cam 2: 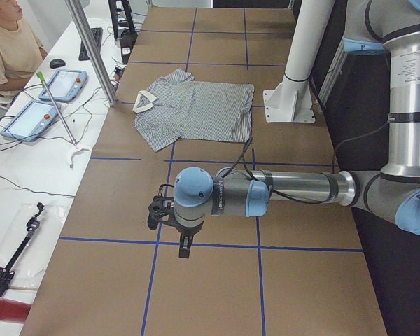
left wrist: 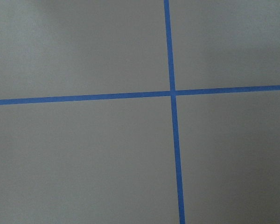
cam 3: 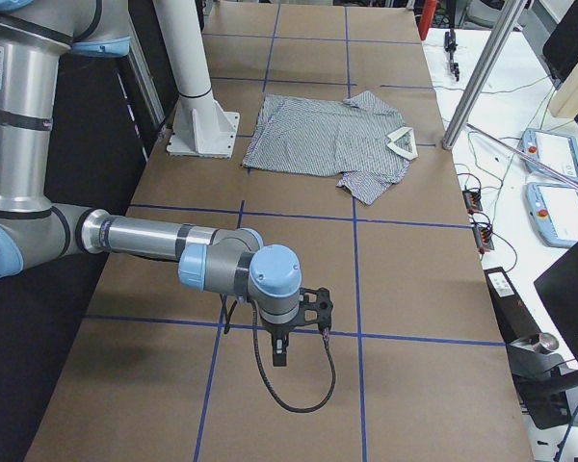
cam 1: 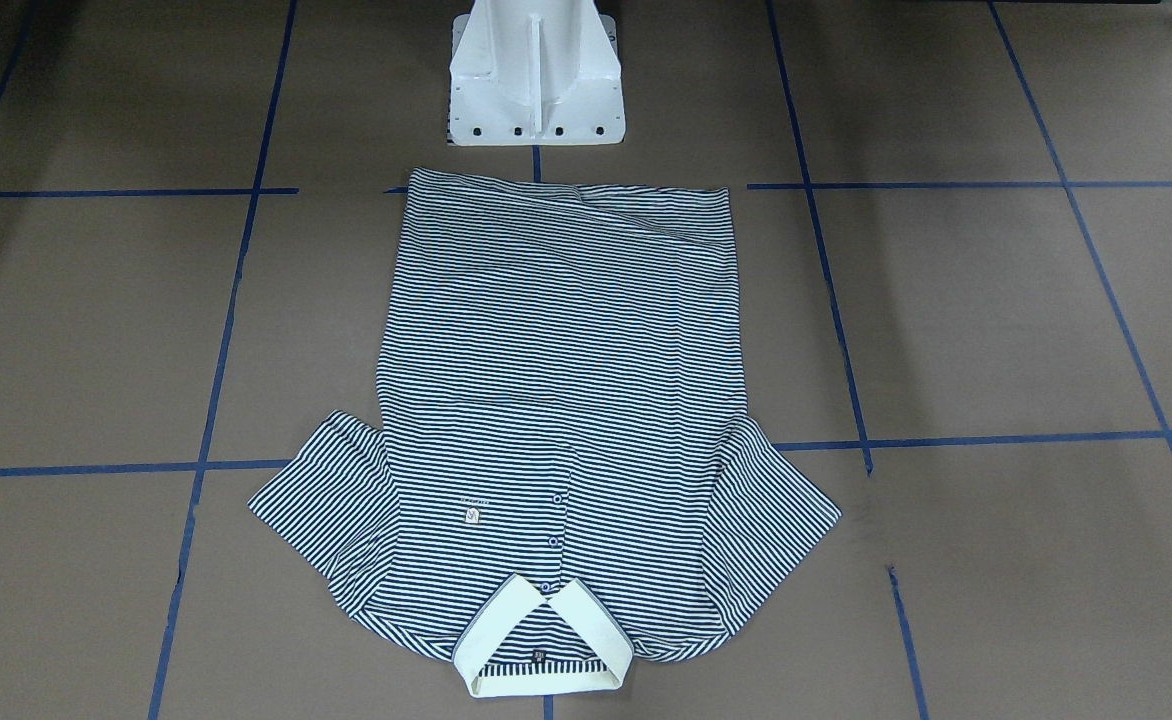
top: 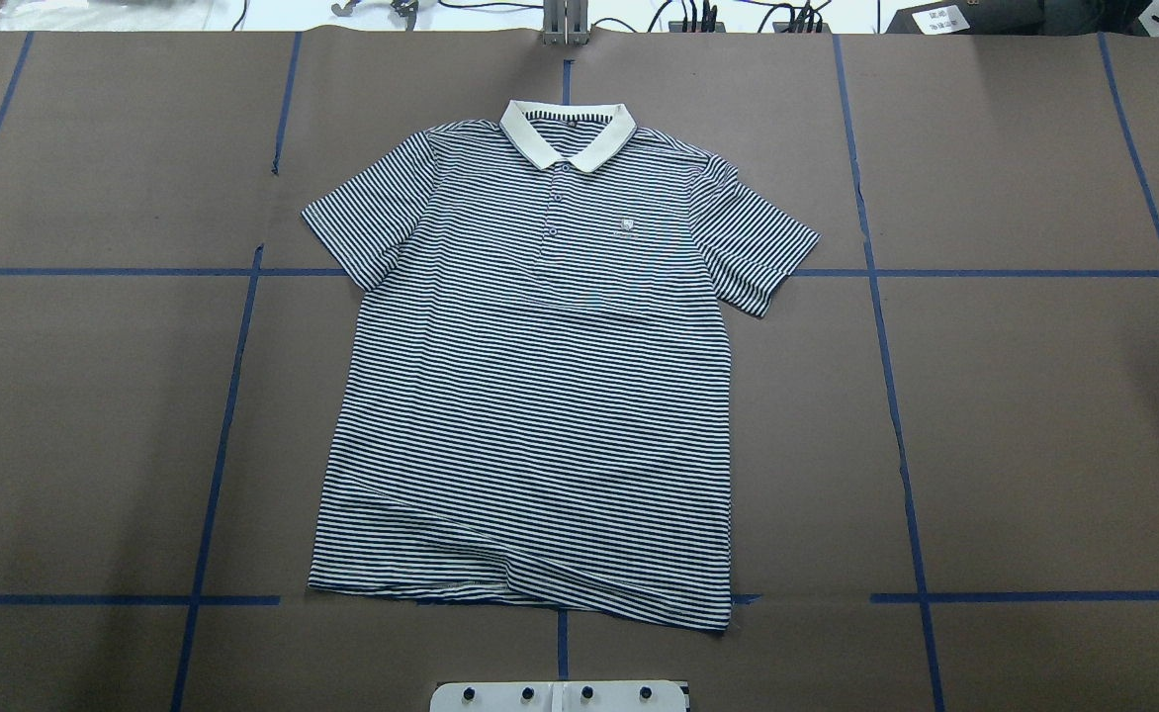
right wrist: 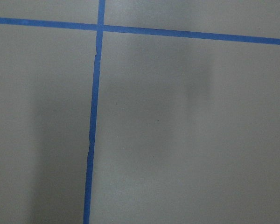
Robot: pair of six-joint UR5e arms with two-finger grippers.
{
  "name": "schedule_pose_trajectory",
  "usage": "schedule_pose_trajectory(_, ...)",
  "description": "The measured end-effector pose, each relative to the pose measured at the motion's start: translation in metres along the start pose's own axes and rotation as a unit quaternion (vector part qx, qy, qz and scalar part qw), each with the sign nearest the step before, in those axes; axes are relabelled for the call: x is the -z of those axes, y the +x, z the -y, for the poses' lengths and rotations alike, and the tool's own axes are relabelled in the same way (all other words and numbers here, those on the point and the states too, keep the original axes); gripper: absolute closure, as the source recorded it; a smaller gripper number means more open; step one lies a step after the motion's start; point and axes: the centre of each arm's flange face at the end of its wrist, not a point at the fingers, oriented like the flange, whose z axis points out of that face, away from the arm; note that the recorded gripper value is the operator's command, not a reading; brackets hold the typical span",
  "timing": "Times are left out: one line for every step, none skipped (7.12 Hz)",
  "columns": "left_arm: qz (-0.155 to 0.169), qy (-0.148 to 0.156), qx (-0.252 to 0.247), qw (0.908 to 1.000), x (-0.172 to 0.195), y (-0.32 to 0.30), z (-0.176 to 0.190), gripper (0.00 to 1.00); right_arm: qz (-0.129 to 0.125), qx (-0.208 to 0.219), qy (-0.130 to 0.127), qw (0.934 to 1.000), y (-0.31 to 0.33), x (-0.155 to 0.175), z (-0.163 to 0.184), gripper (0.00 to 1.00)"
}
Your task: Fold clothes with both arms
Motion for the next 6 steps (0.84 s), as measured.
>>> schedule_pose_trajectory(0.0, -0.001, -0.003, 1.0, -0.001, 0.001, 0.0, 0.0, 0.0, 0.0, 0.0, 1.0, 0.0, 0.0, 0.0, 0.0)
schedule_pose_trajectory(-0.001, -0.001, -0.013, 0.9999, -0.004, 0.004, 0.001, 0.0, 0.0, 0.0, 0.0, 1.0, 0.0, 0.0, 0.0, 0.0)
schedule_pose_trajectory(-0.001, 0.002, -0.025, 0.9997, -0.005, 0.007, 0.002, 0.0, 0.0, 0.0, 0.0, 1.0, 0.0, 0.0, 0.0, 0.0)
schedule_pose_trajectory(-0.001, 0.0, -0.032, 0.9995, -0.009, 0.008, 0.002, 0.0, 0.0, 0.004, 0.0, 1.0, -0.003, 0.0, 0.002, 0.0)
schedule_pose_trajectory(-0.002, -0.009, -0.039, 0.9992, -0.018, 0.013, 0.004, 0.0, -0.001, 0.023, 0.006, 0.9997, -0.015, 0.002, 0.01, 0.0)
schedule_pose_trajectory(-0.003, -0.017, -0.049, 0.9987, -0.026, 0.021, 0.006, 0.0, -0.005, 0.058, 0.023, 0.9981, -0.034, 0.005, 0.024, 0.0)
